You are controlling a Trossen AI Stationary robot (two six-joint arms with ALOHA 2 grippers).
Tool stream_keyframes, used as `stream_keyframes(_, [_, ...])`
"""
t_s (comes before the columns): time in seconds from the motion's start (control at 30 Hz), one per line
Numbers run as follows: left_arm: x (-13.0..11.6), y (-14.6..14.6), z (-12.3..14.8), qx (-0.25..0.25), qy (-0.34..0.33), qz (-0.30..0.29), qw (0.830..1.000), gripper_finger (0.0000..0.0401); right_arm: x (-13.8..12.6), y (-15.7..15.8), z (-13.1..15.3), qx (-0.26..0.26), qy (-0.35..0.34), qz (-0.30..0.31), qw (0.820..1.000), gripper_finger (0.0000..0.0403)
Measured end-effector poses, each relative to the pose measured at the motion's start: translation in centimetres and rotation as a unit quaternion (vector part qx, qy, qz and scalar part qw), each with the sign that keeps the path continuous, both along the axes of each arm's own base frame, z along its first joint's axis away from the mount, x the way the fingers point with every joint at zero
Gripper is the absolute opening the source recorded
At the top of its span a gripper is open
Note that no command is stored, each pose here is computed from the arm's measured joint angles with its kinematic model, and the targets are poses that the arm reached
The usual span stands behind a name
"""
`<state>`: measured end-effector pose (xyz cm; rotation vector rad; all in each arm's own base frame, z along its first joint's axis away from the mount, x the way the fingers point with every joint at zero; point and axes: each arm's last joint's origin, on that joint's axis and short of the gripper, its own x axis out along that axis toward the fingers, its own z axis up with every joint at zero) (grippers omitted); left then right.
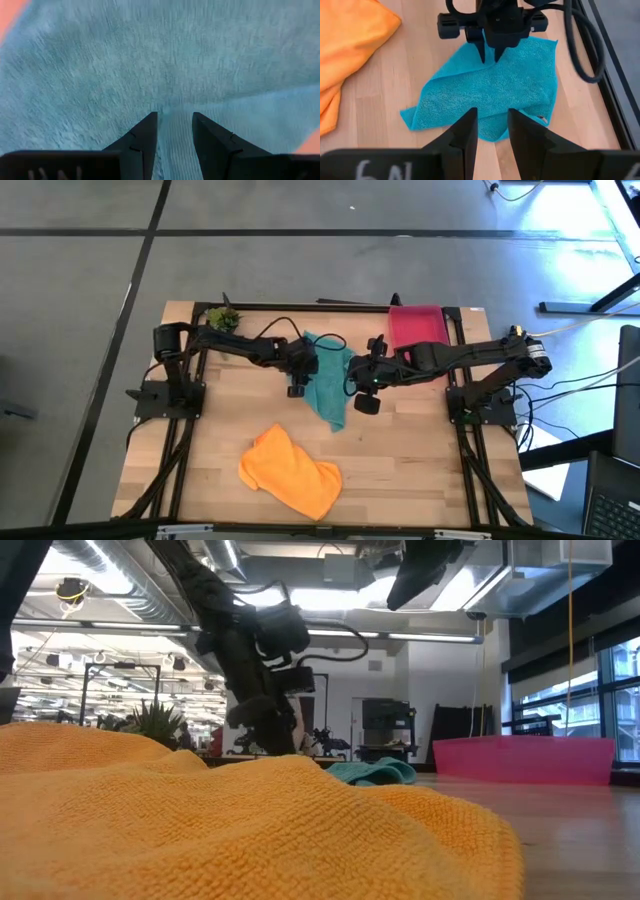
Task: Roll microfiber towels into tight, uniform cylinder then place into a basket
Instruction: Roll the blue microfiber cloth on the table
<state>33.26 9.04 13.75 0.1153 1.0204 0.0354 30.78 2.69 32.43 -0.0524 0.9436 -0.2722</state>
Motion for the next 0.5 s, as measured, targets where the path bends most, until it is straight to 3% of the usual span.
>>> stream_keyframes(0.27, [0.2,-0.1,-0.7,0.012,0.011,-0.003,1.0,0.0104,0.0,0.0,0.0,-0.001,0.001,0.001,1.0,0.0109])
stream_keyframes(0.5, [0.3,-0.9,-0.7,0.011,0.014,-0.016,1.0,0.0049,0.0,0.0,0.0,-0.001,0.001,0.001,1.0,0.0109])
